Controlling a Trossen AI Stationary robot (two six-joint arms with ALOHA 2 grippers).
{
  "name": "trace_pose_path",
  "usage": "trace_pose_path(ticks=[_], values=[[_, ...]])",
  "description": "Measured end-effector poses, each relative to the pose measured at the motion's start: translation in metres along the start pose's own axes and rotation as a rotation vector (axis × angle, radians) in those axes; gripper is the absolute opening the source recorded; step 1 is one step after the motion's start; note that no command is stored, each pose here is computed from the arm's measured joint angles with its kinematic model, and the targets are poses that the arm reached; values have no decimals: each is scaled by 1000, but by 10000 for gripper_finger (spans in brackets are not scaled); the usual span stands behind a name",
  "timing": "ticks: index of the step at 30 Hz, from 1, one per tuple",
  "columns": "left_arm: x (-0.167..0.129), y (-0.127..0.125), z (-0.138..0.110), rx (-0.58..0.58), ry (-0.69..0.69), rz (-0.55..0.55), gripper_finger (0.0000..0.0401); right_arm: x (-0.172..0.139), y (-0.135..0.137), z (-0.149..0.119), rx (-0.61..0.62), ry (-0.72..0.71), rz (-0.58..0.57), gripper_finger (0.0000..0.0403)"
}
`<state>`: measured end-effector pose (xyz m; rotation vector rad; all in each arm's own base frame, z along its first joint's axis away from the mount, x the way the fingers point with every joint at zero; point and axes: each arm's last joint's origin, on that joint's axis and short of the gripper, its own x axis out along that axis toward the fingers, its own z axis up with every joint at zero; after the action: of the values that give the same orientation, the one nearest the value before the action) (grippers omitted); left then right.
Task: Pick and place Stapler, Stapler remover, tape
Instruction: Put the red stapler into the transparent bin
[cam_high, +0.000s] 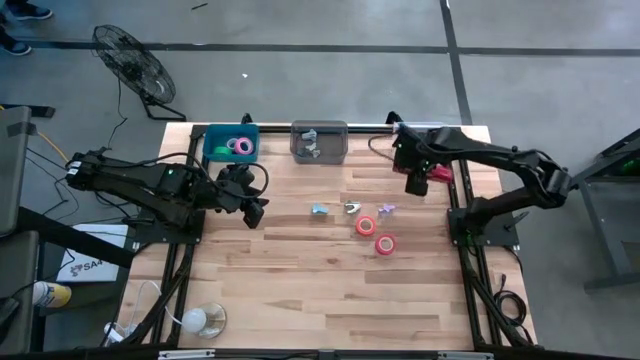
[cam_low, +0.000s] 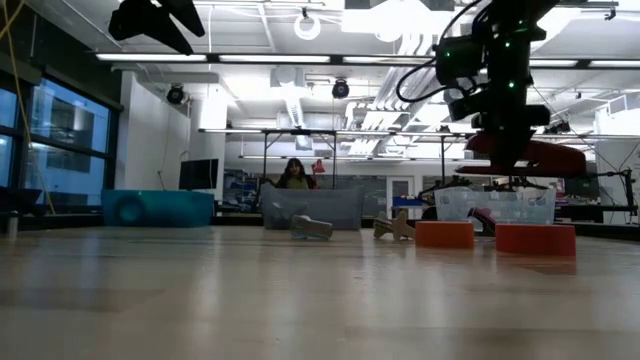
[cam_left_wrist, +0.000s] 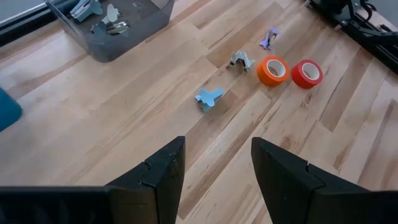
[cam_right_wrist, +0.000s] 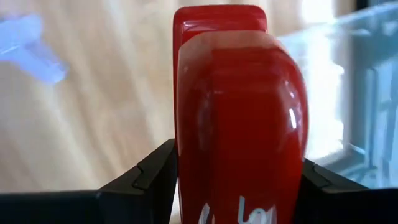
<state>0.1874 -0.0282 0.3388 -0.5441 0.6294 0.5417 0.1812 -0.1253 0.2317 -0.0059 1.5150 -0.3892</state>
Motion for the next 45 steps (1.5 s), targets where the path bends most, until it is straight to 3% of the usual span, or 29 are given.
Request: trace_pose_path(ticks=[9,13,24,29,40,45], values=[[0,0,0,0,1,0,182,7,-41,-6,253,-75,-66,193],[0,0,0,0,1,-1,182,9,-57,-10,310,-112,-93,193],[0,0,0,0,2,-1,182,10,-77,-10,91,-147,-221,193],[0,0,0,1,2,-1,182,17,-81,-8,-34,-71,-290,193],[0,0,0,0,1,-1,182,57,-89,-2,-82,118,-268,193],[0,0,0,0,1,-1,182,60,-89,-1,-65,120,-268,193]])
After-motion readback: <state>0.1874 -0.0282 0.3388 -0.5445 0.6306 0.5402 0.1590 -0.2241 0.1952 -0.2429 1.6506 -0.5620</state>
